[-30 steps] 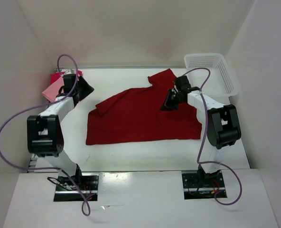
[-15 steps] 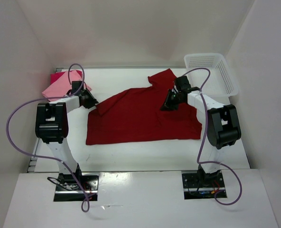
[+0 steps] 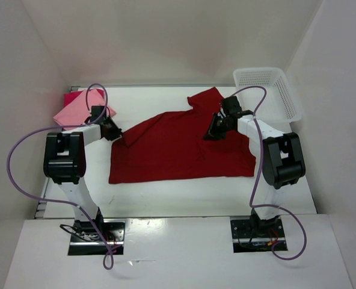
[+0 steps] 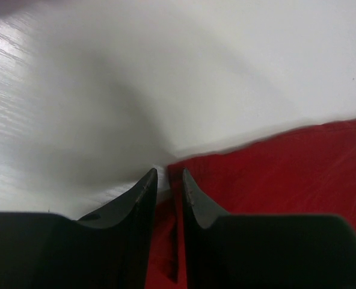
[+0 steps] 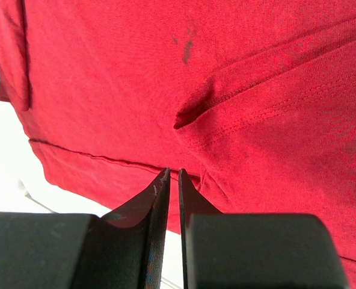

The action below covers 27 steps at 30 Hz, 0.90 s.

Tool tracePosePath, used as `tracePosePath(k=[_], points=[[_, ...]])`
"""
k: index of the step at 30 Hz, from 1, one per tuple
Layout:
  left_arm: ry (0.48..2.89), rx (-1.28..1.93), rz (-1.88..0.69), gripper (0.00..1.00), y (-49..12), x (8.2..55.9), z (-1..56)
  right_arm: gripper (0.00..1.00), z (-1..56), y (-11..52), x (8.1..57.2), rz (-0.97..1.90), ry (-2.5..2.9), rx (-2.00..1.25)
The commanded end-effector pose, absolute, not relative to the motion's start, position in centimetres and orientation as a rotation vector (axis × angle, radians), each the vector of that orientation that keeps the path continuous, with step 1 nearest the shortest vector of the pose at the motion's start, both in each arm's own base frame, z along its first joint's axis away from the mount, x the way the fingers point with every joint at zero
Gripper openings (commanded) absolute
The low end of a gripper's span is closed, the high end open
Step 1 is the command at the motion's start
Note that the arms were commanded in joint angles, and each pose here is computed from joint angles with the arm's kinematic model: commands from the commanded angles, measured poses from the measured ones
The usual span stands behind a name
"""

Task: Fold and stack the t-shirts
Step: Grap the side of the flattened tshirt furthest away from the robot with both arms

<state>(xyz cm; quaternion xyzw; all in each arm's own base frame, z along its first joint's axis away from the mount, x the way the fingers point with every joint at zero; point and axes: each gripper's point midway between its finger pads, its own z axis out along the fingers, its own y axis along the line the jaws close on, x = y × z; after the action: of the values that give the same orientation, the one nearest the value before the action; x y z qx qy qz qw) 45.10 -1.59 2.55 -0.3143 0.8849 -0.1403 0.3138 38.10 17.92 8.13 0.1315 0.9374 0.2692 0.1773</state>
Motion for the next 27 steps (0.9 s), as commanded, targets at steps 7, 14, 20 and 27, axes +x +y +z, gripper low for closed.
tracePosePath(k=[7, 14, 20, 27], points=[[2.355, -0.779, -0.376, 0.26, -2.6, 45.7, 1.9, 0.15, 9.8, 18.5, 39.6, 0.811, 2.582, 0.353], [2.322, -0.786, -0.37, 0.08, -2.3, 47.0, 2.3, 0.24, 10.9, 18.9, 41.5, 0.819, 2.556, 0.343], [2.258, -0.756, -0.335, 0.0, -1.6, 48.3, 5.0, 0.36, 12.5, 19.2, 45.7, 0.78, 2.492, 0.341], [2.161, -0.696, -0.387, 0.0, -2.0, 48.8, 10.0, 0.21, 12.7, 19.1, 52.4, 0.681, 2.385, 0.347]])
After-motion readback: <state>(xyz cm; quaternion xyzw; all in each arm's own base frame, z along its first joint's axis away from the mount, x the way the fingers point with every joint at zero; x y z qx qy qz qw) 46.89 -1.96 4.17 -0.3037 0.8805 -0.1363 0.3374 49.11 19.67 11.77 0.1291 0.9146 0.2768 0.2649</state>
